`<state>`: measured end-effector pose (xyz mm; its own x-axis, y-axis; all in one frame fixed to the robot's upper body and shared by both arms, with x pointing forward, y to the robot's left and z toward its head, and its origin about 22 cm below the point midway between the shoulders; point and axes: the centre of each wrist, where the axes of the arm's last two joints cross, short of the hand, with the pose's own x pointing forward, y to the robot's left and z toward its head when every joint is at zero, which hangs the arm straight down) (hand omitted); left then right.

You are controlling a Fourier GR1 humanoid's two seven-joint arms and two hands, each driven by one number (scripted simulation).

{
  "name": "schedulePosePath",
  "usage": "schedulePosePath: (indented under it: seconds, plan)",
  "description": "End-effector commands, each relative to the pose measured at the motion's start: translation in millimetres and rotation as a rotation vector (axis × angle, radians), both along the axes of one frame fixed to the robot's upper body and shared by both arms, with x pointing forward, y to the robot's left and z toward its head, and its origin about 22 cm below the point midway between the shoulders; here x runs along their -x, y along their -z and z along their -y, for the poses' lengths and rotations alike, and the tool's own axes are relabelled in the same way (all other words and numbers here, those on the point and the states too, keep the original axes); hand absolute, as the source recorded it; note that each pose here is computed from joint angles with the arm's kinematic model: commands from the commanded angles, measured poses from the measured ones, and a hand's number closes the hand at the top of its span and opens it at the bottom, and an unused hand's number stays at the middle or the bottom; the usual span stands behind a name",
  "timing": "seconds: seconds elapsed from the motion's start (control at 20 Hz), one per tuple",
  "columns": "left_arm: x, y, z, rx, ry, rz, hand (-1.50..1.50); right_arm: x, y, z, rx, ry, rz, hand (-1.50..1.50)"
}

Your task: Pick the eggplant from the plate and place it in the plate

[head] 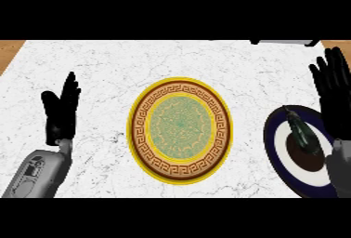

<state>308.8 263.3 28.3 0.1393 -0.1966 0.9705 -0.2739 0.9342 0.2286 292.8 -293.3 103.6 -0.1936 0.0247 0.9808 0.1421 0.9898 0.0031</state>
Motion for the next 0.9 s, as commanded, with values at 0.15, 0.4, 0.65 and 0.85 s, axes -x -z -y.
schedulePosePath:
  seconds: [0.15, 0.4, 0.65, 0.85]
  plan:
    - [-6.6, -43, 16, -0.034, 0.249, 0.188, 0.00, -22, -29, -39, -0.260, -0.461, 0.094, 1.50]
    - [-10.8, -75, 22, -0.051, 0.392, 0.279, 0.00, -13, -7, -9, 0.438, -0.563, -0.163, 1.50]
    - [-0.6, -74, -6, -0.048, 0.375, 0.256, 0.00, -8, 67, 0, -0.243, -0.374, -0.194, -1.50]
    - [7.8, -53, -15, -0.051, 0.372, 0.235, 0.00, -7, 70, 29, -0.357, -0.340, -0.106, -1.50]
